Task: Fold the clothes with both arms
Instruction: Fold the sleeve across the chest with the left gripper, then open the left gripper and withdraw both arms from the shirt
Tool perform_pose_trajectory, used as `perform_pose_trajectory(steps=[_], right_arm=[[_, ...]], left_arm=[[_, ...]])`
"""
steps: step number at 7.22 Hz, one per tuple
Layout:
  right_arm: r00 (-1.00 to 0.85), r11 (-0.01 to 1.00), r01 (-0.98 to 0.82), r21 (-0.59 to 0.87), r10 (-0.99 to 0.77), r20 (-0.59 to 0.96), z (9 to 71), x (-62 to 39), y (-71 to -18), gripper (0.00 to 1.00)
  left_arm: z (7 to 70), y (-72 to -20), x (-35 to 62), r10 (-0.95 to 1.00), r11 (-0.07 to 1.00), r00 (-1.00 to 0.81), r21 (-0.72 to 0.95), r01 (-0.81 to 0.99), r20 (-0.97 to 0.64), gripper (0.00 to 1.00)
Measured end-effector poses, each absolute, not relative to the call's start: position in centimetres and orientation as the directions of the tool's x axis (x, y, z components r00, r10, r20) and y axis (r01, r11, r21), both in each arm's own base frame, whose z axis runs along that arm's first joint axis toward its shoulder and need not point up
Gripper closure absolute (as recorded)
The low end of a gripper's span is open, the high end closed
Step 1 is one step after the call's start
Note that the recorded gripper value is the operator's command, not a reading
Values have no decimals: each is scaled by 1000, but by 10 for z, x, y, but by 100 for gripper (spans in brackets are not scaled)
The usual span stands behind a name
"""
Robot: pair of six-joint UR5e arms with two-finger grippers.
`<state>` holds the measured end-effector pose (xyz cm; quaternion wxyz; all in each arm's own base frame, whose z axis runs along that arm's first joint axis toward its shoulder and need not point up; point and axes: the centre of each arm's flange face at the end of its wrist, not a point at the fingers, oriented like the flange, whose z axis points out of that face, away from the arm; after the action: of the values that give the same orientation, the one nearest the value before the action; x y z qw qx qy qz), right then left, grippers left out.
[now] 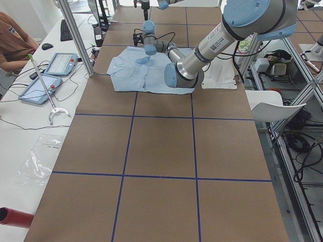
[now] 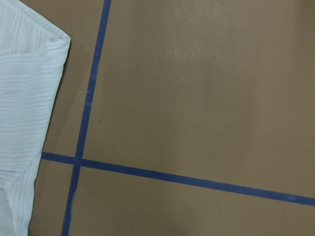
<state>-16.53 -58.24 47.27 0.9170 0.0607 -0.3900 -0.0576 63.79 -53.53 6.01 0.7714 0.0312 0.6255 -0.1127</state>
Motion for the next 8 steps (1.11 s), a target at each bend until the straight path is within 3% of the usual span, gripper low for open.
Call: perform_pose_trajectory(steps=[4, 8], right_arm=[[647, 990, 36, 137, -128, 752, 441, -182, -571, 0], [624, 993, -27, 111, -70, 778, 373, -236, -489, 0]], left_arm=[[80, -525, 610, -118, 977, 204, -77, 200, -972, 0], [137, -470, 424, 41, 977, 377, 117, 181, -925, 0]])
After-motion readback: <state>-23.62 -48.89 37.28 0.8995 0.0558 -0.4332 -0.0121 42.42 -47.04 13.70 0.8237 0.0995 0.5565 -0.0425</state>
